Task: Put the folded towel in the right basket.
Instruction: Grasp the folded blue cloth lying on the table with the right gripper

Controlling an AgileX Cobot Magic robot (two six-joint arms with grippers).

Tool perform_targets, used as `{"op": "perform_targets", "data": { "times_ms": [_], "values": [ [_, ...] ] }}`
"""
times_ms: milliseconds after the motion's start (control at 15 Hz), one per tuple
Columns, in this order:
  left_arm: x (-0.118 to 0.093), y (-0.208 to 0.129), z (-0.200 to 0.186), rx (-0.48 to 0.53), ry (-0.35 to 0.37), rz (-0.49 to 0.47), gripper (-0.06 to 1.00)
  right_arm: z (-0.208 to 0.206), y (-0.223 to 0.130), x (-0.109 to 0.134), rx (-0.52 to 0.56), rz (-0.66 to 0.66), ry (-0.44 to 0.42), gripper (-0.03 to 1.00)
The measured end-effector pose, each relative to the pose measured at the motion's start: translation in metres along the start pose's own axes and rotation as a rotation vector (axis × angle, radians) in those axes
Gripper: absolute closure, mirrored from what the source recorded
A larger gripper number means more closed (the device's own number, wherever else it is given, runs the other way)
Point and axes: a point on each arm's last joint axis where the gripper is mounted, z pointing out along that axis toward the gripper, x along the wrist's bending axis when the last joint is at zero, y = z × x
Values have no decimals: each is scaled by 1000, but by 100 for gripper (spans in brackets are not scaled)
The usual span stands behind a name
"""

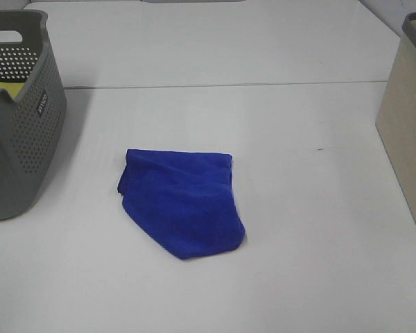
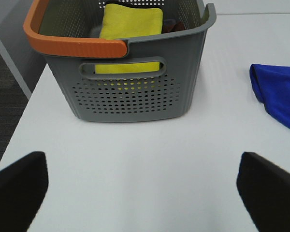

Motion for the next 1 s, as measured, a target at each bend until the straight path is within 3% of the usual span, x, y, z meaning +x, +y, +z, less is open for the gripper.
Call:
{"op": "perform_targets", "data": {
  "times_ms": [1000],
  "values": [
    [0, 0, 0, 0, 0, 0, -4, 0, 0, 0, 0, 0, 0, 2]
  ]
}}
